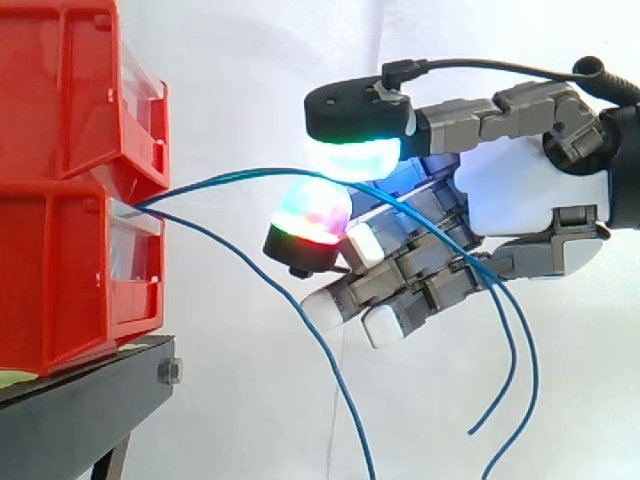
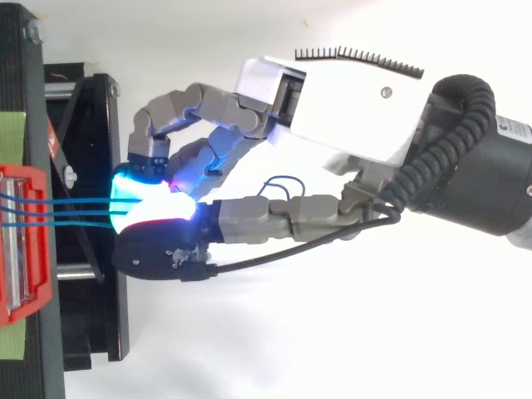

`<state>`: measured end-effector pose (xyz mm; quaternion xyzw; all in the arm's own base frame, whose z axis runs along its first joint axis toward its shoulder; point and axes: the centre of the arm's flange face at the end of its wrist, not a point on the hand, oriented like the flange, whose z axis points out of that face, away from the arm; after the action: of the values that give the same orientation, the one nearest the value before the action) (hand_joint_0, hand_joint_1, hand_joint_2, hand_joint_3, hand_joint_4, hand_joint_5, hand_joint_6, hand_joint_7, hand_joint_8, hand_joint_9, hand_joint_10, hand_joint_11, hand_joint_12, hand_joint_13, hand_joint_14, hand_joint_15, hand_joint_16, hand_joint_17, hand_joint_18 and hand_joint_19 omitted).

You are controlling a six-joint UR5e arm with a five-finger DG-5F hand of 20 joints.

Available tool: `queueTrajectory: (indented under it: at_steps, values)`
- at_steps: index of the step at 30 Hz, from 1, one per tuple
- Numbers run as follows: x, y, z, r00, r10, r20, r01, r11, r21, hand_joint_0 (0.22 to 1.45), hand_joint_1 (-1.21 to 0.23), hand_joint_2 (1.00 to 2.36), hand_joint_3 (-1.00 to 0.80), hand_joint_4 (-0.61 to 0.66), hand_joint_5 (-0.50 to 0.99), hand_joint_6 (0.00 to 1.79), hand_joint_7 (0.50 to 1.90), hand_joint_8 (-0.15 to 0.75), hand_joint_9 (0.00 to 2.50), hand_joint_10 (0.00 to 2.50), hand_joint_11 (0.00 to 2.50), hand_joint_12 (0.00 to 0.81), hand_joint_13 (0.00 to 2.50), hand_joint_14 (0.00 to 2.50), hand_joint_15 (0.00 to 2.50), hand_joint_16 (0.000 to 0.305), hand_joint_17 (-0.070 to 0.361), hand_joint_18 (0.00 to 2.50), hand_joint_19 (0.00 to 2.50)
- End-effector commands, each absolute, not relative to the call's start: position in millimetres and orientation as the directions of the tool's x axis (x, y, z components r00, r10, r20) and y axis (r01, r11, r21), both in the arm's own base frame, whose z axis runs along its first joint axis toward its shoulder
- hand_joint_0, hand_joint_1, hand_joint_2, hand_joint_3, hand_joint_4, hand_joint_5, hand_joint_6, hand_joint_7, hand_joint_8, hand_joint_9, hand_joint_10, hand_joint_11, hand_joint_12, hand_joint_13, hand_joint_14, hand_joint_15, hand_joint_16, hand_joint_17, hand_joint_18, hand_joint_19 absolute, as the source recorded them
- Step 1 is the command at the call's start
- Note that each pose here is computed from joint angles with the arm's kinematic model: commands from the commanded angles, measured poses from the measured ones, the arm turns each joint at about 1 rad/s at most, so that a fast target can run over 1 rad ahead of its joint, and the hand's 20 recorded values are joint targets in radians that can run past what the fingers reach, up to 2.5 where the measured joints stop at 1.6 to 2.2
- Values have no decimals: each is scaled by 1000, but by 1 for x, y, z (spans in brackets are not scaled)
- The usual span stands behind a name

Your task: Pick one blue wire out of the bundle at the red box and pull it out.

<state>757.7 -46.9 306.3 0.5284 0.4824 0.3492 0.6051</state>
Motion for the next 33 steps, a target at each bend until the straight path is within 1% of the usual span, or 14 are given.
queueTrajectory:
  at_steps: [1,7,10,12,13,14,15,17,20,21,23,26,29,33]
  values:
    - [758,-47,306,291,932,-215,88,198,976,588,-811,1017,-120,291,-194,915,1095,380,812,18,809,470,709,13,438,67,151,724,527]
    - [758,-46,307,290,933,-214,86,198,976,625,-898,1017,-206,274,-217,918,1102,350,717,17,811,440,637,14,424,63,142,662,497]
    - [758,-48,307,292,932,-214,87,198,976,634,-947,1011,-356,265,-227,919,1074,345,689,19,815,439,623,14,421,63,142,657,480]
    - [758,-46,307,289,933,-214,86,198,976,600,-941,1002,-466,265,-227,921,1051,344,692,19,816,440,626,14,422,63,142,663,489]
    - [758,-47,308,291,933,-214,85,197,977,561,-895,1000,-500,268,-217,908,1061,356,725,19,817,442,631,16,426,64,144,667,502]
    - [758,-47,307,289,933,-214,86,198,976,517,-817,1000,-500,277,-208,899,1065,366,757,19,809,456,657,14,433,66,149,685,525]
    - [758,-47,307,289,933,-214,86,198,976,508,-791,1000,-500,277,-204,896,1066,368,763,18,814,461,667,15,434,67,150,690,520]
    - [758,-47,307,289,933,-214,86,198,976,485,-671,1000,-500,276,-184,879,1080,386,827,18,785,471,698,13,434,68,153,708,544]
    - [758,-47,307,289,933,-214,86,198,976,510,-569,1000,-500,274,-166,865,1117,384,899,18,781,467,720,13,438,65,147,717,570]
    - [758,-47,307,289,933,-214,86,198,976,524,-566,1000,-500,275,-163,864,1123,389,911,20,785,463,723,13,438,64,144,710,574]
    - [758,-46,307,288,933,-214,86,198,976,578,-604,1010,-373,262,-158,869,1168,383,935,19,796,454,745,14,441,61,137,720,581]
    - [758,-47,307,289,933,-214,86,198,976,573,-657,1016,-256,266,-156,888,1169,394,959,17,812,454,778,14,447,61,136,746,563]
    - [758,-47,307,289,933,-214,86,198,976,570,-701,1018,-180,283,-154,898,1171,400,969,18,811,461,791,14,450,63,141,772,555]
    - [758,-46,307,288,933,-214,86,198,976,580,-736,1020,-144,275,-156,898,1208,397,972,19,821,459,794,14,449,62,139,785,553]
